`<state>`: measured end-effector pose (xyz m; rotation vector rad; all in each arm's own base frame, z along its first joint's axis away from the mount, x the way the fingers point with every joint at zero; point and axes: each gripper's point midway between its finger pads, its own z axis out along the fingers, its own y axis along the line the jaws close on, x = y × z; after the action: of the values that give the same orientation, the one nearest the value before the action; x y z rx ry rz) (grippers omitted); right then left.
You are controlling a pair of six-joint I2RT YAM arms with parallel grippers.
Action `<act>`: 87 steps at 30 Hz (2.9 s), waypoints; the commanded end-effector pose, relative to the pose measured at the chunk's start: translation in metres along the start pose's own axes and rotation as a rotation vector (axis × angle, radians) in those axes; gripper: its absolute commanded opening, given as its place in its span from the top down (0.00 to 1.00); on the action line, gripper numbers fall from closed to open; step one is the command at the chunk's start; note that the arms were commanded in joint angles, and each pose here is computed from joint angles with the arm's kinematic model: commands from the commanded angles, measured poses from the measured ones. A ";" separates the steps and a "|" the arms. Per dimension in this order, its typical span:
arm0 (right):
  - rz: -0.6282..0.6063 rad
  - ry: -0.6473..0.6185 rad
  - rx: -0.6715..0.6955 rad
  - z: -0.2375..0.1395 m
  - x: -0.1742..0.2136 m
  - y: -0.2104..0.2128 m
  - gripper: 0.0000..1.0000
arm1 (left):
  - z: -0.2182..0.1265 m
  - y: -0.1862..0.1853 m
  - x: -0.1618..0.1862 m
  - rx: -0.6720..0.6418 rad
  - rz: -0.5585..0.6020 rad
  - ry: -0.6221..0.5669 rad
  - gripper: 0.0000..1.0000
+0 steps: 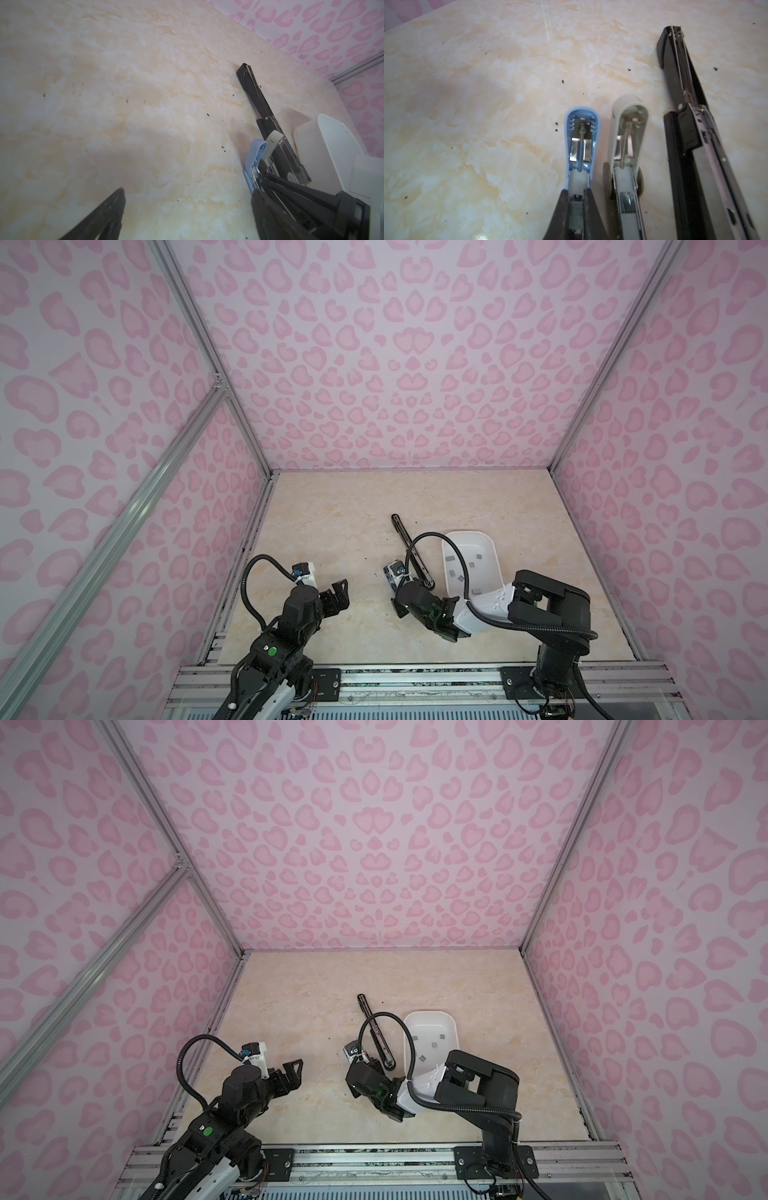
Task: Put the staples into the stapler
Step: 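Lower the staple block into the open light-blue stapler's channel with the right gripper, then push the grey staple block down into the light-blue stapler channel with the right gripper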
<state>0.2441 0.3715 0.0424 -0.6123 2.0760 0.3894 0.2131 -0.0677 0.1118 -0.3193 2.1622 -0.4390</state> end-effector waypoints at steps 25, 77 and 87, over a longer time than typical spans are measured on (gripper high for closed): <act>0.006 0.009 0.006 0.002 0.003 0.000 0.91 | 0.000 0.001 -0.002 -0.006 -0.007 -0.009 0.04; 0.061 0.099 0.012 -0.003 0.023 0.005 0.91 | 0.000 0.001 -0.002 -0.005 -0.009 -0.011 0.05; 0.062 0.103 0.027 -0.009 0.022 0.001 0.85 | 0.000 0.001 -0.001 -0.005 -0.008 -0.009 0.05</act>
<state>0.2290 0.3688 0.0345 -0.5567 2.1747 0.4048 0.2130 -0.0681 0.1118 -0.3219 2.1623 -0.4420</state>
